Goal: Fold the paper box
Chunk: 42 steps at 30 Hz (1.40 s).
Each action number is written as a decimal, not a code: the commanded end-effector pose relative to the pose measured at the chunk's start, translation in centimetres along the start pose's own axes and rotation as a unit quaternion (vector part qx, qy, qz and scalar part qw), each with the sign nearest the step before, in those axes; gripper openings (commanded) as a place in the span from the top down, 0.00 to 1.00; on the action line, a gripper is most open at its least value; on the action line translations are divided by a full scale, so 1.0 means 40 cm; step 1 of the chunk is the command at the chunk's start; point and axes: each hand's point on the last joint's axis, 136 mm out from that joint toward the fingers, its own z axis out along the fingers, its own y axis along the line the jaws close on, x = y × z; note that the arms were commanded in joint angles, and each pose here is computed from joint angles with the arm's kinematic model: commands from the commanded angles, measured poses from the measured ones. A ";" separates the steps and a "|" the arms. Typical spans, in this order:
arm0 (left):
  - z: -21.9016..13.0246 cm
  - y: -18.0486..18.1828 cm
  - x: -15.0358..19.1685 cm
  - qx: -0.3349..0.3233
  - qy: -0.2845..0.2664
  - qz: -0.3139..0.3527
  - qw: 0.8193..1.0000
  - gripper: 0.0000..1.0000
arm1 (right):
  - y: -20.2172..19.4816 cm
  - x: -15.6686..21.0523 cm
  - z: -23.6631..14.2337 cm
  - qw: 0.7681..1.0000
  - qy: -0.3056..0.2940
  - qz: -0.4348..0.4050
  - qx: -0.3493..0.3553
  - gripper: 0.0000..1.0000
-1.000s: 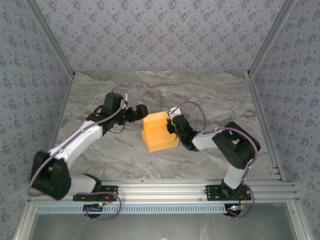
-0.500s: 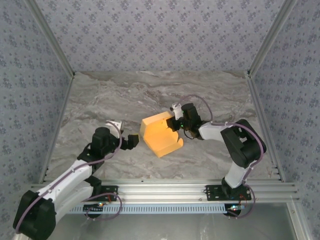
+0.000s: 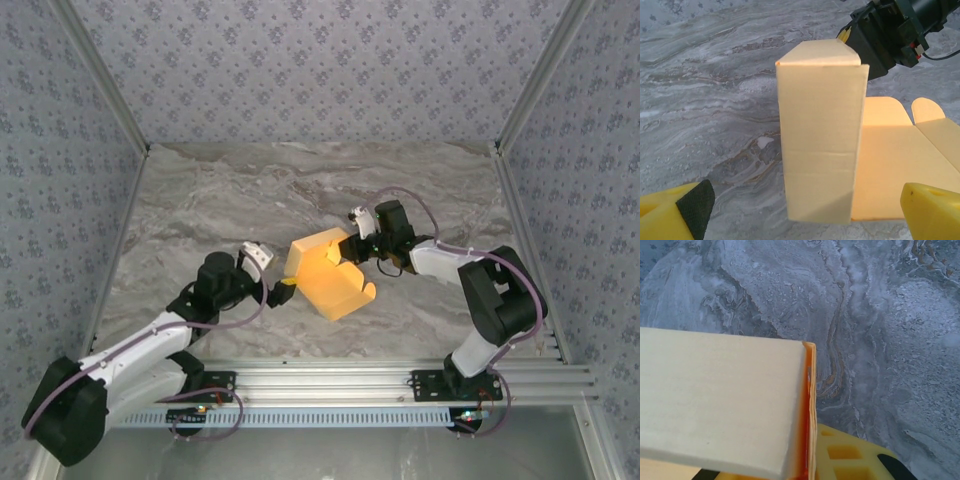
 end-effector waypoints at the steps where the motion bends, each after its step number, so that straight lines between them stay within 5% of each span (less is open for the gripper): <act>1: 0.015 -0.019 -0.053 0.026 -0.017 0.015 0.999 0.06 | 0.033 -0.001 -0.009 1.000 0.007 -0.012 -0.021 0.85; 19: 0.050 -0.033 -0.049 0.056 0.026 -0.006 0.998 0.43 | 0.068 -0.005 -0.010 0.999 0.006 -0.021 -0.027 0.85; 27: 0.067 -0.050 -0.073 0.083 0.021 -0.034 0.996 0.58 | 0.040 -0.031 -0.015 0.998 -0.045 0.002 0.033 0.86; 34: 0.060 -0.055 -0.089 0.087 0.014 -0.034 0.996 0.66 | 0.095 -0.024 -0.010 0.998 -0.056 -0.030 -0.005 0.79; 42: 0.036 -0.055 -0.118 0.081 -0.004 -0.047 0.996 0.70 | 0.035 -0.046 -0.031 0.992 -0.098 -0.004 0.083 0.80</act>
